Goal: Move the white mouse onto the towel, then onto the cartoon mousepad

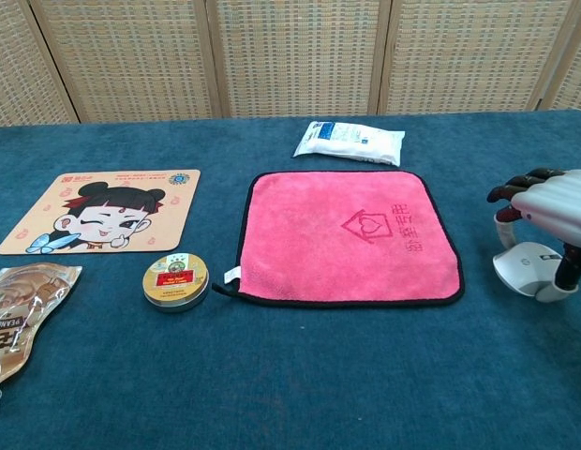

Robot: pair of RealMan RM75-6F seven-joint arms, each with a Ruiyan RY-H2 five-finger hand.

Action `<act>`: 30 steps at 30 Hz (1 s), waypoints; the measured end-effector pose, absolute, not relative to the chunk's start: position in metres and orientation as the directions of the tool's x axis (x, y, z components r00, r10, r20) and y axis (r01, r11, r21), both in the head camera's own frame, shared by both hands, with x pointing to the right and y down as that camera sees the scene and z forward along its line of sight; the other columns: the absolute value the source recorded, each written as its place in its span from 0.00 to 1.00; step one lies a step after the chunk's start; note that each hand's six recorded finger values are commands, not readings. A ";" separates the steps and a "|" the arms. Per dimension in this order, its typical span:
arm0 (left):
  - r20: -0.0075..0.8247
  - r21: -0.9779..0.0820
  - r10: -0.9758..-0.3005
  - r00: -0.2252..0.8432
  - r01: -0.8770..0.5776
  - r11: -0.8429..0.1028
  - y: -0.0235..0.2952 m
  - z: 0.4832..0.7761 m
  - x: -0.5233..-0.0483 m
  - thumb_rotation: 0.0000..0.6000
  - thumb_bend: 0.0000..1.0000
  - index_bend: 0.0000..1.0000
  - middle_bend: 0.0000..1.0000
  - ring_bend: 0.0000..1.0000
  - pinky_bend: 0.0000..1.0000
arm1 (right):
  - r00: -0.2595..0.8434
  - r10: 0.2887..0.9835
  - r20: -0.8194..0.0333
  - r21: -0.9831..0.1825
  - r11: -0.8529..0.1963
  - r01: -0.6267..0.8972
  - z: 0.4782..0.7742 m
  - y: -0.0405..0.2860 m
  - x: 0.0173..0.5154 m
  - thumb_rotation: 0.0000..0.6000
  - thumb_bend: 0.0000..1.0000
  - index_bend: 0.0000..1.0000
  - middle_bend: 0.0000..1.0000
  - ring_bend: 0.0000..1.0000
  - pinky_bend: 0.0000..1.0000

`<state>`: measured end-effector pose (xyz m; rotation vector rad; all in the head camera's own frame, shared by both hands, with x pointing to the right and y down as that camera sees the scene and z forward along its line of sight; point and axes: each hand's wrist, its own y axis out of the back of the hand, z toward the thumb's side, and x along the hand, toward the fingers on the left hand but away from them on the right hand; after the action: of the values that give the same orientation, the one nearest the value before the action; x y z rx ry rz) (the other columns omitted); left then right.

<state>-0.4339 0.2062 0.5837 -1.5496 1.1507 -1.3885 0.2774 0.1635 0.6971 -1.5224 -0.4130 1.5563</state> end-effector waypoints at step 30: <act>0.334 -0.927 -0.942 0.012 -0.174 -0.331 0.205 0.583 -0.436 1.00 0.00 0.00 0.00 0.00 0.00 | 0.347 0.787 -0.511 -0.845 -0.385 -0.371 0.693 0.132 0.184 1.00 0.23 0.68 0.12 0.00 0.00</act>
<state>-0.4364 0.2055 0.5834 -1.5861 1.1722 -1.3840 0.1841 0.1317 0.6928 -1.4975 -0.3952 1.3062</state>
